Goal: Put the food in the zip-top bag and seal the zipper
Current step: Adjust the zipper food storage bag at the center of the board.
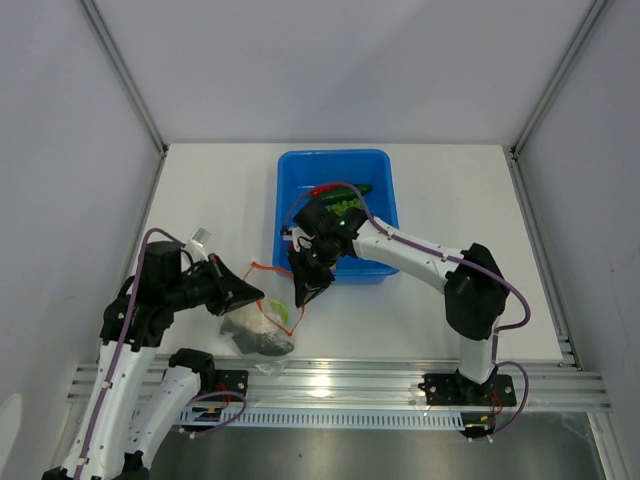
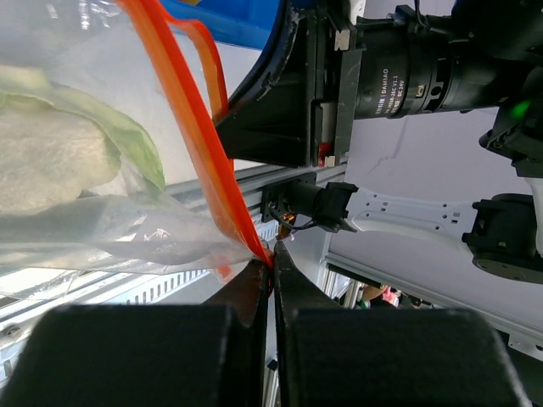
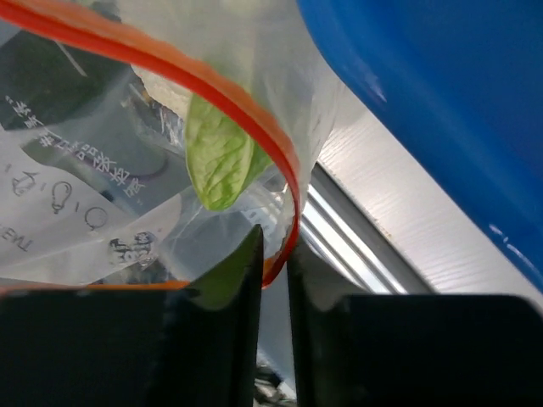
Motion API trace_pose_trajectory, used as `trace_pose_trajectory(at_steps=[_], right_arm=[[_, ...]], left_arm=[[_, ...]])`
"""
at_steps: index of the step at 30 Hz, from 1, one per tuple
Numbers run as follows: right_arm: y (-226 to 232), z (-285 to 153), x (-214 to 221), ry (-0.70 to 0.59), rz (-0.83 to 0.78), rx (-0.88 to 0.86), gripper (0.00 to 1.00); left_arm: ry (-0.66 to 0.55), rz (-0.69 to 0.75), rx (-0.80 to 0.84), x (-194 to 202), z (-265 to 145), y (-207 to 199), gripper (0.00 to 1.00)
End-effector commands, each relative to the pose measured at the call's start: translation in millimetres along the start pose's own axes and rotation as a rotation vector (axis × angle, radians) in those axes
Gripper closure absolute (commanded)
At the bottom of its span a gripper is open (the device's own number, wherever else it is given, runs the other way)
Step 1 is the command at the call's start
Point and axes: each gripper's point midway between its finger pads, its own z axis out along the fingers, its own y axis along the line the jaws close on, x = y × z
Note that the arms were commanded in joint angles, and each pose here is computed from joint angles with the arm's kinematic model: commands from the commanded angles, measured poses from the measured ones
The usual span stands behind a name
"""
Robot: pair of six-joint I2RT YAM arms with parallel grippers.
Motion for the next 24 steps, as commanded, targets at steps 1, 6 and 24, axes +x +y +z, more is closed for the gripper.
trace_pose_trajectory(at_steps=[1, 6, 24], right_arm=[[17.3, -7.5, -12.5, -0.048, -0.044, -0.041, 0.91], [55.9, -49.0, -47.8, -0.187, -0.153, -0.059, 1.0], [69.1, -48.9, -32.9, -0.099, -0.212, -0.042, 1.0]], left_arm=[[0.0, 0.006, 0.051, 1.2, -3.5, -10.1, 0.99], [-0.019, 0.017, 0.015, -0.2, -0.8, 1.1, 0.99], [-0.076, 0.009, -0.006, -5.1, -2.2, 7.0, 0.99]])
